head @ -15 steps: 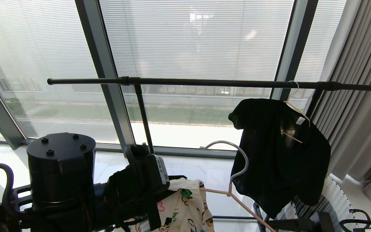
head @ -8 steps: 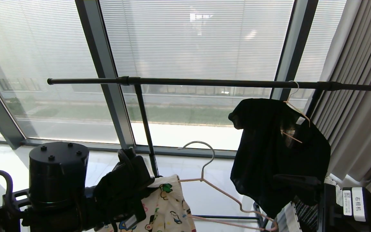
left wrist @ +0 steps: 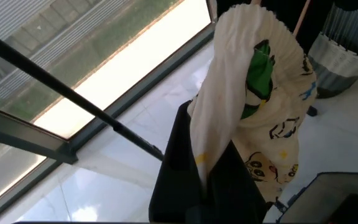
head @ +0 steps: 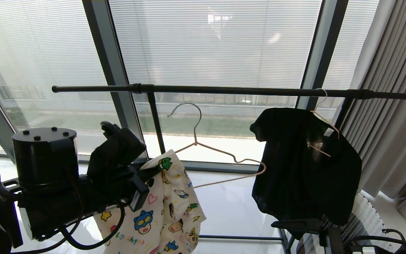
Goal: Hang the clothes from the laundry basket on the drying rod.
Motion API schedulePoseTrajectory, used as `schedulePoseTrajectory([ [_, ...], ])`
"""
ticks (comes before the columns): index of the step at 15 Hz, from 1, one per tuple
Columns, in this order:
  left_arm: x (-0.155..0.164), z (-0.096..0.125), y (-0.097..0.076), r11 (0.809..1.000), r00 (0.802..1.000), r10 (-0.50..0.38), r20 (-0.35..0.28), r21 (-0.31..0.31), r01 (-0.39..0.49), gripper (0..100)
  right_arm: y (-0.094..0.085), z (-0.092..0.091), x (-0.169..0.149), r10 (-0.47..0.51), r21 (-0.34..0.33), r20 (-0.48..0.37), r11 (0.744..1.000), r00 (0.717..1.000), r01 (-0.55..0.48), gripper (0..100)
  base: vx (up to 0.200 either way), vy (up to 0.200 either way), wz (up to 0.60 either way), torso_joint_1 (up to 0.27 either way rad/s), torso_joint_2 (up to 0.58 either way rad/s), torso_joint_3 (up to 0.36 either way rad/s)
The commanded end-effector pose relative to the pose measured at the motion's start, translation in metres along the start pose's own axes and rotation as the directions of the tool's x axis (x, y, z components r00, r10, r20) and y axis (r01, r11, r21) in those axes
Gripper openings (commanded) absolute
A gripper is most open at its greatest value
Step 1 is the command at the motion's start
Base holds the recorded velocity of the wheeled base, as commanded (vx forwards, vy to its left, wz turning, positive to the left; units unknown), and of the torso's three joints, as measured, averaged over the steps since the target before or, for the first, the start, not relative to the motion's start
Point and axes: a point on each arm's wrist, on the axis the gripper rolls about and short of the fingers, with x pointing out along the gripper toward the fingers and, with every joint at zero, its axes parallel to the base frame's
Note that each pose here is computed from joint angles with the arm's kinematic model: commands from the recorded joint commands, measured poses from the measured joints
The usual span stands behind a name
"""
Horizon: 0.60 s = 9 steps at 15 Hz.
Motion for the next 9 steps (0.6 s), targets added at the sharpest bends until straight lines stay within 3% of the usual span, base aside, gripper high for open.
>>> schedulePoseTrajectory([
  [1,-0.006,0.011,0.005,1.0,0.999,0.026,0.044,0.009,-0.026,0,-0.003,-0.018,0.021,0.026,0.141,-0.091,0.99,0.996,-0.013,100,0.0,0.0,0.0,0.0,0.0,0.0],
  [2,-0.009,0.013,0.006,0.999,0.998,0.031,0.059,0.013,-0.032,0,-0.011,-0.018,0.028,-0.025,0.241,-0.1,0.969,0.995,0.048,100,0.0,0.0,0.0,0.0,0.0,0.0],
  [3,-0.013,0.016,0.006,0.999,0.997,0.037,0.072,0.015,-0.038,0,-0.02,-0.014,0.037,-0.096,0.34,-0.101,0.932,0.99,0.125,100,0.0,0.0,0.0,0.0,0.0,0.0],
  [4,-0.016,0.017,0.006,0.999,0.996,0.04,0.081,0.017,-0.041,0,-0.026,-0.013,0.042,-0.144,0.397,-0.104,0.901,0.984,0.174,100,0.0,0.0,0.0,0.0,0.0,0.0],
  [5,-0.02,0.02,0.006,0.999,0.994,0.045,0.097,0.021,-0.047,0,-0.038,-0.012,0.055,-0.251,0.495,-0.128,0.822,0.959,0.281,100,0.0,0.0,0.0,0.0,0.0,0.0],
  [9,-0.025,0.032,0.009,0.997,0.988,0.056,0.147,0.039,-0.062,0,-0.066,-0.021,0.092,-0.441,0.589,-0.166,0.673,0.882,0.447,100,0.0,0.0,0.0,0.0,0.0,0.0],
])
